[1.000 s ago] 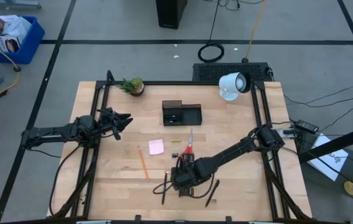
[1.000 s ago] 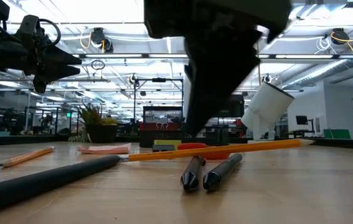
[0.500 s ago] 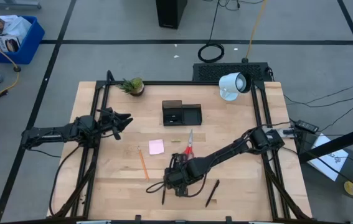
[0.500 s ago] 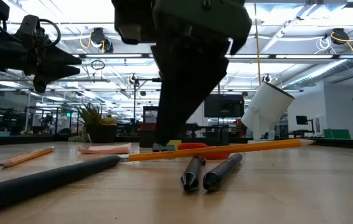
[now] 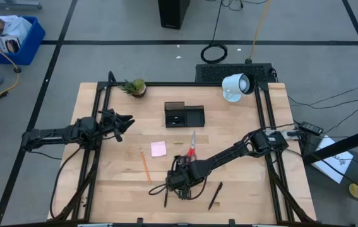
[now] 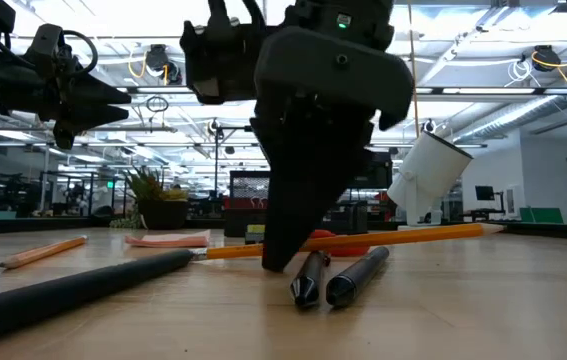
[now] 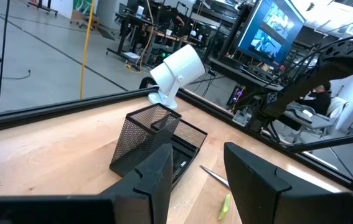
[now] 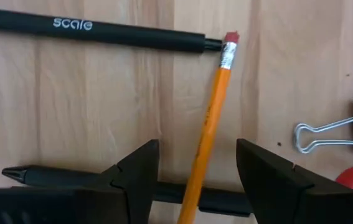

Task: Pick and place office supplies into organizer
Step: Put the top pencil into the mesh organizer

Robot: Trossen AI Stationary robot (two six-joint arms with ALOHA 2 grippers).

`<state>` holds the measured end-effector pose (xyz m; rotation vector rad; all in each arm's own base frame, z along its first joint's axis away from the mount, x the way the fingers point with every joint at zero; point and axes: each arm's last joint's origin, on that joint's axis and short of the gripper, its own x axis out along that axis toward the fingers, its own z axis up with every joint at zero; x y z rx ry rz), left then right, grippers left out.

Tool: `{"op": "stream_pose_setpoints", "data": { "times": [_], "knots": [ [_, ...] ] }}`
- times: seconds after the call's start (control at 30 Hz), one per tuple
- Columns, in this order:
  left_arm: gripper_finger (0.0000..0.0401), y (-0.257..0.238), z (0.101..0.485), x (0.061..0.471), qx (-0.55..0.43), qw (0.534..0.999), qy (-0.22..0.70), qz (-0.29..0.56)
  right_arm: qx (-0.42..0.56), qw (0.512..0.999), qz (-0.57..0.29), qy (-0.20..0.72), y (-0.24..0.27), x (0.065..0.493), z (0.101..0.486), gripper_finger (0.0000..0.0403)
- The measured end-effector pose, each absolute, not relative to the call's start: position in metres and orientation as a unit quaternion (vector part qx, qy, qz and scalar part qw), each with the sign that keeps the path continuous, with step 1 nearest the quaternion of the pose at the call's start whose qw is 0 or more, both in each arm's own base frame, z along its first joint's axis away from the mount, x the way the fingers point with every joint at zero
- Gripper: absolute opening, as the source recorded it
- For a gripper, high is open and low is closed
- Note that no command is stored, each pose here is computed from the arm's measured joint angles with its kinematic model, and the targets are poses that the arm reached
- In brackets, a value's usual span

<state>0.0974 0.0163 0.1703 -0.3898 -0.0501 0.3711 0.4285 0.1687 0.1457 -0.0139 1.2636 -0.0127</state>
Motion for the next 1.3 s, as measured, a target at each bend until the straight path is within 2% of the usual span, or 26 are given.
{"op": "stream_pose_setpoints", "data": {
  "times": [0.17,0.77,0.87,1.03,1.3],
  "knots": [
    [0.0147,0.016,0.170,0.097,-0.193,0.964,-0.025,0.183,-0.004,0.808,-0.008,0.589,0.167,0.430,0.146,0.0186],
    [0.0147,0.016,0.170,0.097,-0.193,0.964,-0.025,0.183,-0.027,0.823,0.003,0.567,0.164,0.436,0.147,0.0014],
    [0.0147,0.016,0.170,0.097,-0.193,0.964,-0.025,0.183,-0.028,0.826,0.004,0.563,0.165,0.436,0.148,0.0010],
    [0.0147,0.016,0.170,0.097,-0.193,0.964,-0.025,0.183,-0.035,0.829,-0.003,0.559,0.164,0.437,0.149,0.0026],
    [0.0147,0.016,0.170,0.097,-0.193,0.964,-0.025,0.183,-0.067,0.862,-0.024,0.502,0.162,0.441,0.171,0.0012]
  ]
}}
